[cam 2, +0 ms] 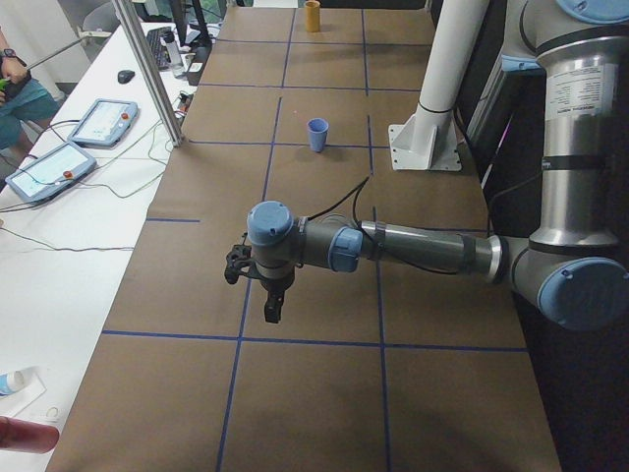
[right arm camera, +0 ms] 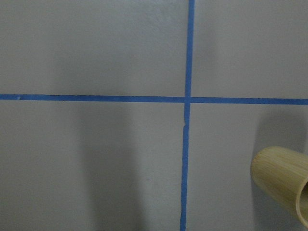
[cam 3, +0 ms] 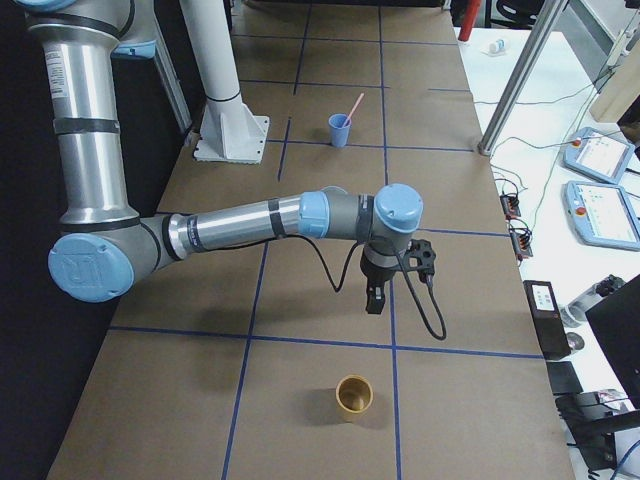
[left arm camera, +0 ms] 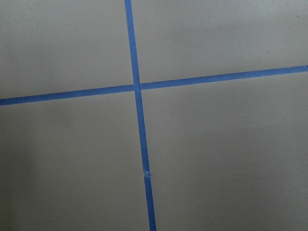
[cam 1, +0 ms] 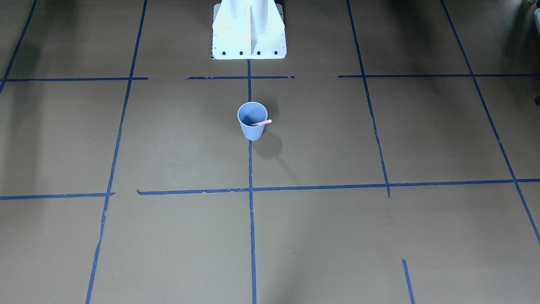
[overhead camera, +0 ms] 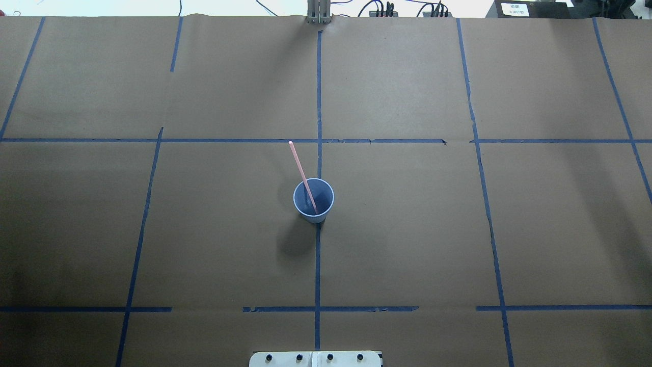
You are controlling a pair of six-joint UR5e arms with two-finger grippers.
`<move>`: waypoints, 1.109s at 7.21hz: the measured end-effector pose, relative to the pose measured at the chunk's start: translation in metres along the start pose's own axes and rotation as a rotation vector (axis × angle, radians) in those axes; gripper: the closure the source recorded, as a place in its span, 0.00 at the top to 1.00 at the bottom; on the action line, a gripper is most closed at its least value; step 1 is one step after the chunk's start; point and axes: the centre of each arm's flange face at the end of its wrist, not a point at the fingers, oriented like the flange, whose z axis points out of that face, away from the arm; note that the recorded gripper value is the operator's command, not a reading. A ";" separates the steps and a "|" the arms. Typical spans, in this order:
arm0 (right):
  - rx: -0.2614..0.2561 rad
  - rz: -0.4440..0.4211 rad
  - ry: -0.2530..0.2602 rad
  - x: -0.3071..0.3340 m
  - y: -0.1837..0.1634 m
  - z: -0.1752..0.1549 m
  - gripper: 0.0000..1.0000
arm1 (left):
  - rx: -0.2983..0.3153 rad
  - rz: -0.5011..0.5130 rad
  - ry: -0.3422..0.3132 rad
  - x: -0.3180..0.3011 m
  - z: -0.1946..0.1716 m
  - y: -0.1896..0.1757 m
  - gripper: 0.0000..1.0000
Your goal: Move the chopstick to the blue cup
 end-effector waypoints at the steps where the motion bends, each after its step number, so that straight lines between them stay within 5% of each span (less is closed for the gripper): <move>1: 0.010 0.010 -0.008 0.026 0.009 0.016 1.00 | -0.002 -0.003 0.000 -0.001 0.001 0.002 1.00; 8: 0.066 0.024 -0.072 0.051 0.025 0.020 1.00 | -0.038 -0.010 -0.005 -0.021 0.014 0.018 1.00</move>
